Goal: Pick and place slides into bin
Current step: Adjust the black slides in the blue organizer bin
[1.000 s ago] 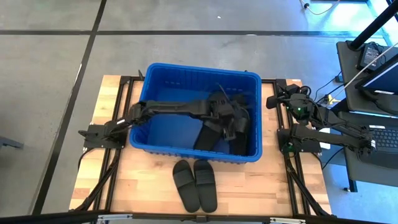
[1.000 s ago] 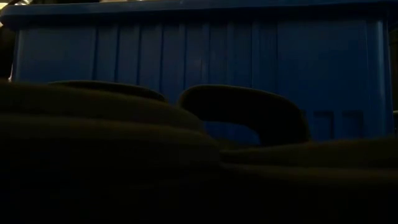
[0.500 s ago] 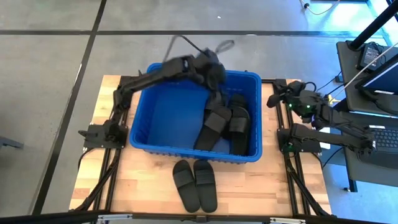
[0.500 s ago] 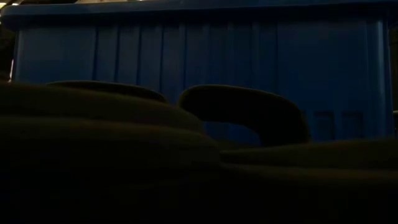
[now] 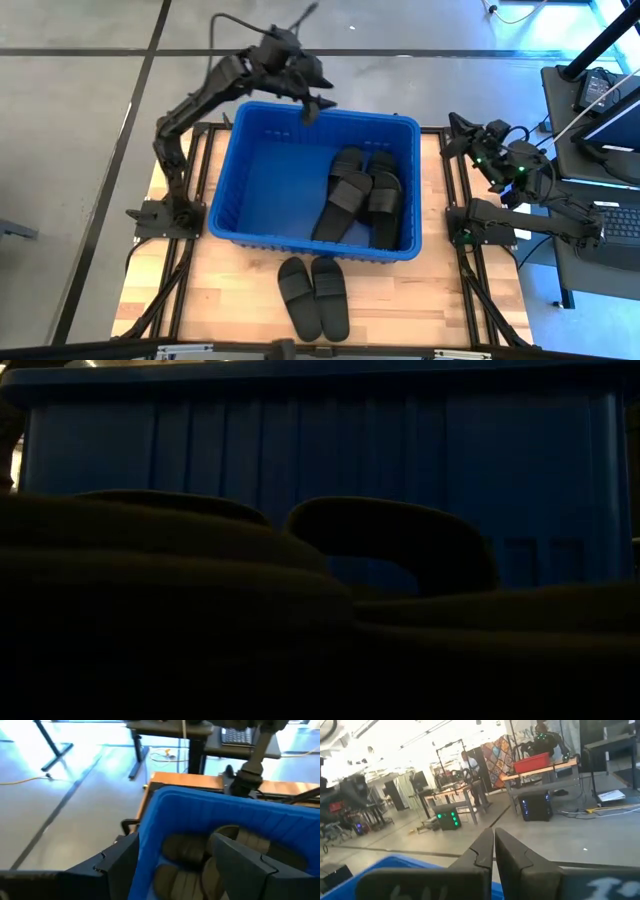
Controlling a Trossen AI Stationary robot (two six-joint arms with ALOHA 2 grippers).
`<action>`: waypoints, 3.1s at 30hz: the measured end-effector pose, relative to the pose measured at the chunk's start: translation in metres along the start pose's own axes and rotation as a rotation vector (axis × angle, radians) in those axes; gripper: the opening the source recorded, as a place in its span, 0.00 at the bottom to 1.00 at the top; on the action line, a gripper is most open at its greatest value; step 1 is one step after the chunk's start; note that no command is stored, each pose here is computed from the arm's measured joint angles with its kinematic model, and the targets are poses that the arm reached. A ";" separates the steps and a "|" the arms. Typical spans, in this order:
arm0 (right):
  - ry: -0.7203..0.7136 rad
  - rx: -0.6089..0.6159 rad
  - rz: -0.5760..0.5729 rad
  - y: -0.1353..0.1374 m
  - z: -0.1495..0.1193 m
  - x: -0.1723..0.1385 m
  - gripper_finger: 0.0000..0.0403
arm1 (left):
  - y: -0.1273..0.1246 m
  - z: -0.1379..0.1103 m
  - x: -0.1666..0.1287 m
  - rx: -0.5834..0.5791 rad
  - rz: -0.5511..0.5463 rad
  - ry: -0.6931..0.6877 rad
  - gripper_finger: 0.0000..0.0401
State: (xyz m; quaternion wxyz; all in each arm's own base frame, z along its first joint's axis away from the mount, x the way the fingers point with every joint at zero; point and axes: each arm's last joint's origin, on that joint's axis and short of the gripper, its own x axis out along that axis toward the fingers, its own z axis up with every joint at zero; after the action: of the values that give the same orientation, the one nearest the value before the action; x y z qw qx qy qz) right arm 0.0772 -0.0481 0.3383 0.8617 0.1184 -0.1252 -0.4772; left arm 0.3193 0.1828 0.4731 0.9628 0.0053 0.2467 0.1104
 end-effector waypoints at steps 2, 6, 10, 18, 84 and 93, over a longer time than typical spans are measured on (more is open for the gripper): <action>0.003 -0.034 0.005 0.000 0.000 0.000 0.05 | 0.007 -0.002 -0.011 -0.010 0.023 0.001 0.61; -0.005 -0.093 0.006 0.000 0.001 0.000 0.05 | 0.024 -0.016 -0.019 -0.053 0.079 -0.013 0.61; -0.048 -0.108 0.013 0.002 0.005 0.001 0.05 | 0.042 -0.040 -0.030 -0.118 0.121 -0.081 0.61; -0.130 -0.232 0.016 0.010 0.012 0.009 0.05 | 0.036 -0.099 -0.047 -0.191 0.213 -0.162 0.61; 0.822 0.033 0.648 0.078 0.010 0.149 0.29 | 0.003 -0.187 -0.051 -0.247 0.353 -0.199 0.61; 1.159 0.079 0.688 0.068 -0.043 0.196 0.29 | 0.003 -0.190 -0.050 -0.255 0.349 -0.173 0.61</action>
State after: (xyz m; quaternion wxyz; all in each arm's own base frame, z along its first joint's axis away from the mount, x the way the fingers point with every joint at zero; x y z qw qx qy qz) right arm 0.2462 -0.1763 0.3402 0.8874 0.3401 0.3097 -0.0301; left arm 0.1855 0.1663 0.3306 0.9396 -0.0646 0.1426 0.3045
